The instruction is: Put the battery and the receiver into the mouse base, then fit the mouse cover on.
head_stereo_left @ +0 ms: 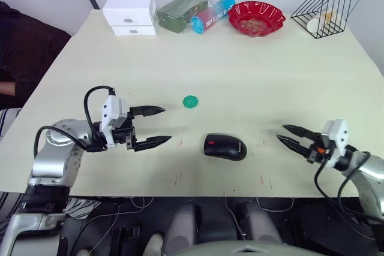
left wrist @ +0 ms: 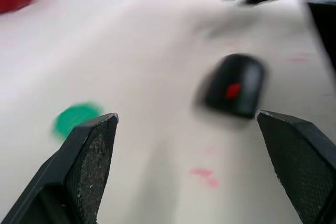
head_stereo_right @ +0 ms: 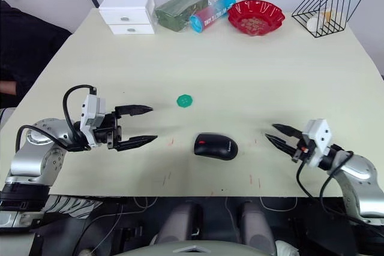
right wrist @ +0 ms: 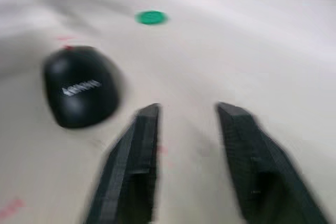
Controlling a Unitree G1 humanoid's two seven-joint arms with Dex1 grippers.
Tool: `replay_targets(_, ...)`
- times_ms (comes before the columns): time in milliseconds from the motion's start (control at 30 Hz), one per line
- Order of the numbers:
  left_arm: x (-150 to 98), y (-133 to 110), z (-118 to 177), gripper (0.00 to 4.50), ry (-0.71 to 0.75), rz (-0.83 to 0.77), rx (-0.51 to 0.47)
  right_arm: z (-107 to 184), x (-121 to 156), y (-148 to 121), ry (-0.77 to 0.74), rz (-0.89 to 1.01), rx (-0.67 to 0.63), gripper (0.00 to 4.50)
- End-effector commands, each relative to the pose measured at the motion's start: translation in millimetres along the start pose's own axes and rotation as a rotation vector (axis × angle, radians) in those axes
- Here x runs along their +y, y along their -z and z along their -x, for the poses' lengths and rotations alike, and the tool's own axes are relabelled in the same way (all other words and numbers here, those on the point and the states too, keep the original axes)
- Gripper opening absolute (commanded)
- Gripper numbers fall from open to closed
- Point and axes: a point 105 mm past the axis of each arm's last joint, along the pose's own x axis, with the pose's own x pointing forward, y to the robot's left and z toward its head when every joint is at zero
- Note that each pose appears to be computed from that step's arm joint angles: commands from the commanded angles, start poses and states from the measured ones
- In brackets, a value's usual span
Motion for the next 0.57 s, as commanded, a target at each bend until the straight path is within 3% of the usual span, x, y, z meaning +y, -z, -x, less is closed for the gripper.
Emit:
replay_targets(33, 1.9, -0.9, 10.7, 4.50, -0.077, 0.009, 0.002, 23.3, -10.5, -3.4, 0.068, 0.025, -0.002, 3.48)
replay_targets(100, 0.3, 10.0, 17.3, 4.50, -0.124, 0.043, 0.031, 44.0, -14.1, 3.5, 0.111, -0.007, 0.017, 4.37)
replay_targets(133, -1.4, 12.8, 19.5, 4.50, -0.136, 0.054, 0.038, 52.1, -16.0, 6.2, 0.133, -0.013, 0.026, 4.44)
replay_targets(333, 0.0, 27.8, 33.5, 4.50, -0.271, 0.066, 0.067, 82.1, -19.5, 20.6, 0.189, -0.040, 0.082, 4.44)
replay_targets(567, -1.9, 36.4, 36.8, 4.50, -0.317, 0.057, 0.100, 90.6, -25.8, 25.9, 0.219, -0.045, 0.093, 4.44)
